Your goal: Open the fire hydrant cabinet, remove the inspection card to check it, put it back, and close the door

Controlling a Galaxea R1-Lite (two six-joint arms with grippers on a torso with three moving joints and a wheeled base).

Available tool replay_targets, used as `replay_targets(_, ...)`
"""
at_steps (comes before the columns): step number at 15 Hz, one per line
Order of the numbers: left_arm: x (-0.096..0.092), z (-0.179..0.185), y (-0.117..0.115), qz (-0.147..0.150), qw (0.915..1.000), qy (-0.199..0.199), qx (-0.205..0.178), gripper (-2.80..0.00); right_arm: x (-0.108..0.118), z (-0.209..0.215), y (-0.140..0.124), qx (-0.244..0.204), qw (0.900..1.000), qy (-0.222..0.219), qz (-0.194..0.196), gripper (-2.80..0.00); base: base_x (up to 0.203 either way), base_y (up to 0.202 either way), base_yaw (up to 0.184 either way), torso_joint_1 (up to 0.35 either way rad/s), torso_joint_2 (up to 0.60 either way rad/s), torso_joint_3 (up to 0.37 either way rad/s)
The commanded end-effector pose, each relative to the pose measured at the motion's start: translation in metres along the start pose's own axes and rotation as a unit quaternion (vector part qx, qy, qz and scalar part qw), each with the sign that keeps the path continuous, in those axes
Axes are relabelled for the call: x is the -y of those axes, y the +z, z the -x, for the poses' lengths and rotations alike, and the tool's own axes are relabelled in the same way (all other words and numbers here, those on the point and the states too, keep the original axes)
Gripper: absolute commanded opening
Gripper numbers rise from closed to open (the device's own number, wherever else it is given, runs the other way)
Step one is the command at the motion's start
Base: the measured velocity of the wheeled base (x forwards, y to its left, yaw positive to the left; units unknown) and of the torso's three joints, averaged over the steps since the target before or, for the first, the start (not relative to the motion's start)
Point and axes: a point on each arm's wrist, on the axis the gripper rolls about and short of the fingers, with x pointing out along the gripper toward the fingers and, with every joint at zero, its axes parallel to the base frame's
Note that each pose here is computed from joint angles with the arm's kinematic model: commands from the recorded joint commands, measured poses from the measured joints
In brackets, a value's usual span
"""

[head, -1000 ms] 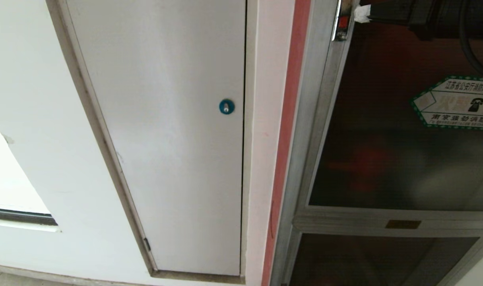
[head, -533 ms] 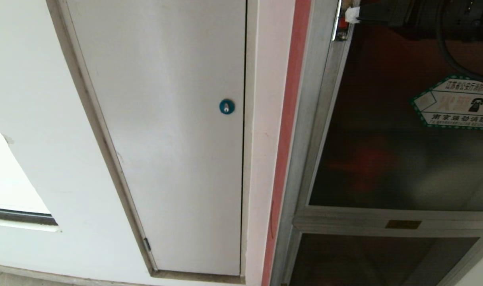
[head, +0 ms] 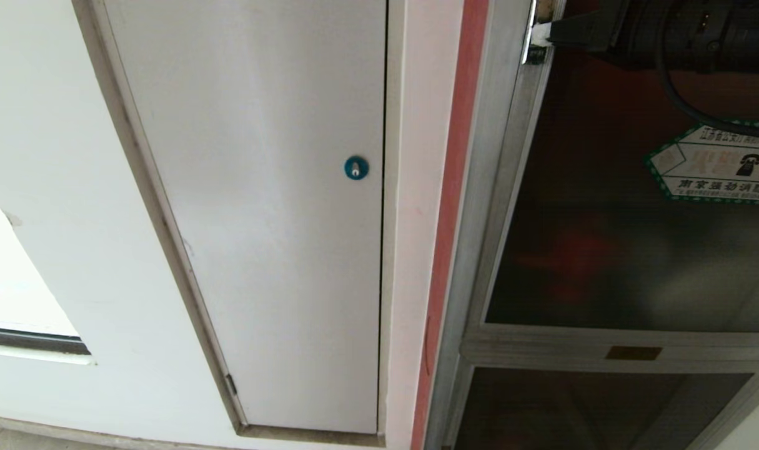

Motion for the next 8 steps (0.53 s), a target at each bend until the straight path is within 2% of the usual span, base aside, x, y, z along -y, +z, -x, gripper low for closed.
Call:
replay_targets(1, 0.0000, 0.0000, 0.0000, 0.000, 1.0000, 0.000, 0.000, -2.80, 0.0023, -0.0046, -0.0021, -0.002, 1.000, -0.006, -0.001, -2.80, 0.000, 0.000, 0.000, 0.000, 0.00, 0.000)
replay_targets(8, 0.0000, -0.0001, 0.0000, 0.000, 1.0000, 0.000, 0.000, -2.80, 0.0086, -0.0098, -0.0056, -0.004, 1.000, -0.022, -0.003, -2.80, 0.000, 0.000, 0.000, 0.000, 0.00, 0.000)
